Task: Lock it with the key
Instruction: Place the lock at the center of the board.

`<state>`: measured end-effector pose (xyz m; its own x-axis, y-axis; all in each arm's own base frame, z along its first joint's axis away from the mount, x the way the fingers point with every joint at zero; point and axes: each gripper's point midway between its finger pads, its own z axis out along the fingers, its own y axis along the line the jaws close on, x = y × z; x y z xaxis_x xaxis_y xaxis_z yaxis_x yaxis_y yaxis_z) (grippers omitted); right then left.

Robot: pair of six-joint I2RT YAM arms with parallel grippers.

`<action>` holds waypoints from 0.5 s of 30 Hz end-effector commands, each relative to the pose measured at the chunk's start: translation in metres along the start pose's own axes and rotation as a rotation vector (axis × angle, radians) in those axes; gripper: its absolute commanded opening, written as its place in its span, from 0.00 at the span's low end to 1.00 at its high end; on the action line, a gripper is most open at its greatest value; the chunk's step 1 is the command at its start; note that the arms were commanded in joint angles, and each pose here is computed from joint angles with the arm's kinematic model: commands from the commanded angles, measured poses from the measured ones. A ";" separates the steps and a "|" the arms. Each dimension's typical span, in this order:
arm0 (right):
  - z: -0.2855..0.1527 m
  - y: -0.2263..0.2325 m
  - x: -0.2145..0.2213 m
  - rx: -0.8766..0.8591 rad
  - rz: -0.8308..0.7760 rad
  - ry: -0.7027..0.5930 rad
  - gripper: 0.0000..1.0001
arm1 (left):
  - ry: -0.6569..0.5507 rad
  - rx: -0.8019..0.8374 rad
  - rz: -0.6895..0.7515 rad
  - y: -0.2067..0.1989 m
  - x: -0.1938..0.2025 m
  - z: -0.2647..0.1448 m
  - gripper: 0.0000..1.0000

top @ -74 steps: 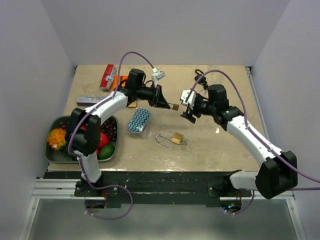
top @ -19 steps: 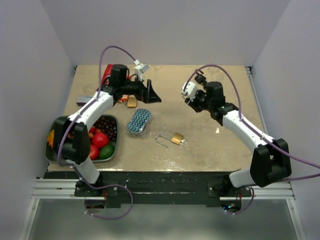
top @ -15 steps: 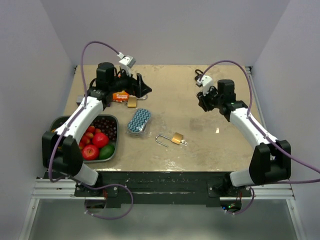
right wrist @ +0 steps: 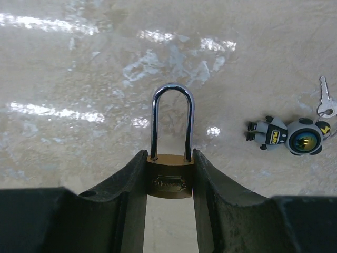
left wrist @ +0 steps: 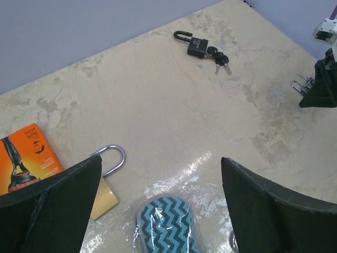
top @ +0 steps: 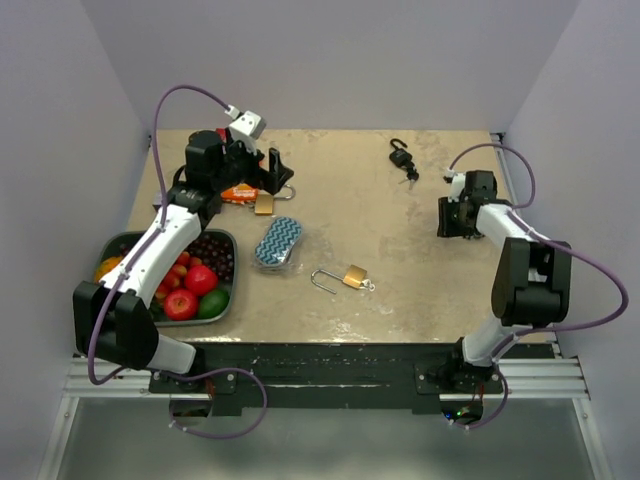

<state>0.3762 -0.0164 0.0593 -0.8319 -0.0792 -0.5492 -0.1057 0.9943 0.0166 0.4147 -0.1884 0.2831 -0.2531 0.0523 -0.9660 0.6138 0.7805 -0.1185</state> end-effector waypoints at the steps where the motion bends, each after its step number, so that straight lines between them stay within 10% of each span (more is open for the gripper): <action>1: 0.006 -0.021 -0.015 0.058 0.050 -0.034 0.00 | -0.011 0.025 0.015 -0.005 -0.003 -0.002 0.99; 15: 0.042 -0.064 -0.006 0.125 0.050 0.016 0.00 | 0.006 0.038 0.009 -0.006 0.001 0.000 0.99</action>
<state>0.3895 -0.0544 0.0187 -0.8689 -0.0188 -0.4946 -0.0131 0.9998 -0.0150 0.4095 -0.1908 0.2760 -0.2830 0.0604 -0.9572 0.6269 0.7670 -0.1370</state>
